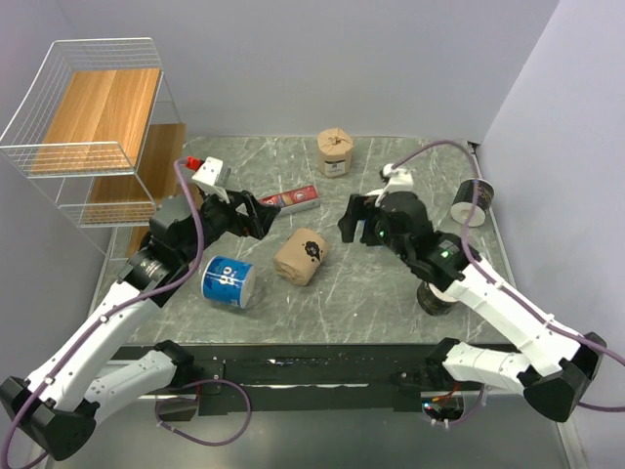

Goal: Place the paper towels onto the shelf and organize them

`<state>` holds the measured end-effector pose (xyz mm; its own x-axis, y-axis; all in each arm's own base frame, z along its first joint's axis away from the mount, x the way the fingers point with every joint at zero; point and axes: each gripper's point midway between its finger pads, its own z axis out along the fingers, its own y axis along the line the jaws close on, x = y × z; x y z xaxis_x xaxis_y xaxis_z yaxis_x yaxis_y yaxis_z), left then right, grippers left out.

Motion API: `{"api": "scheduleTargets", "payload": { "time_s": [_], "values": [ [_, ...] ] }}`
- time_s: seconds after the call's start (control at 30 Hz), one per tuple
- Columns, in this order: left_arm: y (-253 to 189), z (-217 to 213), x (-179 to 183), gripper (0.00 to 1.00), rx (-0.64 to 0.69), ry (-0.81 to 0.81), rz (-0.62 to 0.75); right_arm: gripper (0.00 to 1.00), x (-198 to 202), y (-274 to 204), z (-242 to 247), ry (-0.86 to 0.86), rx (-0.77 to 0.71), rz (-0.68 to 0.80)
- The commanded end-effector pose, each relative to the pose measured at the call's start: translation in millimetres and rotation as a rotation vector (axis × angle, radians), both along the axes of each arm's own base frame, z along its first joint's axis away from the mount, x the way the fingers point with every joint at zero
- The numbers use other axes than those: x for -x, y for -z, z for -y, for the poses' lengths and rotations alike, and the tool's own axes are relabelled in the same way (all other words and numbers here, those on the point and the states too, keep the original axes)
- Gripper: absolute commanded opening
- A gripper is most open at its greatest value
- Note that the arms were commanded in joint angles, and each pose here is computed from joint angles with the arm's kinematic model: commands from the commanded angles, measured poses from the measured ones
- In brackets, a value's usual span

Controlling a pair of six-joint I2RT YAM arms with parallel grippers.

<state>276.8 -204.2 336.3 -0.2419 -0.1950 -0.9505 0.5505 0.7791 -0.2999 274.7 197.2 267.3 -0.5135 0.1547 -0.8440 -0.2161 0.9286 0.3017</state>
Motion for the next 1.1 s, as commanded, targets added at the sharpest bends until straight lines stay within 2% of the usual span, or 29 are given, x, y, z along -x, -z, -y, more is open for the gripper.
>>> {"api": "scheduleTargets", "payload": {
  "time_s": [0.0, 0.27, 0.33, 0.47, 0.67, 1.07],
  "values": [
    [-29.8, -2.7, 10.8, 0.96, 0.041, 0.021, 0.113, 0.9, -1.4, 22.4, -31.8, -0.075, 0.043, 0.041],
    [-52.9, -28.6, 30.2, 0.96, 0.103, -0.044, 0.233, 0.89, 4.6, 61.7, -96.7, -0.32, 0.278, 0.238],
    [-60.9, -34.0, 31.7, 0.96, 0.127, -0.065, 0.271, 0.89, 1.5, 60.9, -108.8, -0.35, 0.325, 0.301],
    [-64.6, -38.8, 34.7, 0.96, 0.135, -0.079, 0.283, 0.92, -0.9, 87.7, -130.6, -0.384, 0.482, 0.333],
    [-63.9, -37.6, 33.7, 0.97, 0.131, -0.078, 0.277, 0.92, -9.0, 91.5, -153.2, -0.41, 0.529, 0.348],
    [-62.8, -37.9, 33.1, 0.96, 0.127, -0.079, 0.278, 0.92, -0.2, 122.0, -161.2, -0.469, 0.677, 0.397]
  ]
}}
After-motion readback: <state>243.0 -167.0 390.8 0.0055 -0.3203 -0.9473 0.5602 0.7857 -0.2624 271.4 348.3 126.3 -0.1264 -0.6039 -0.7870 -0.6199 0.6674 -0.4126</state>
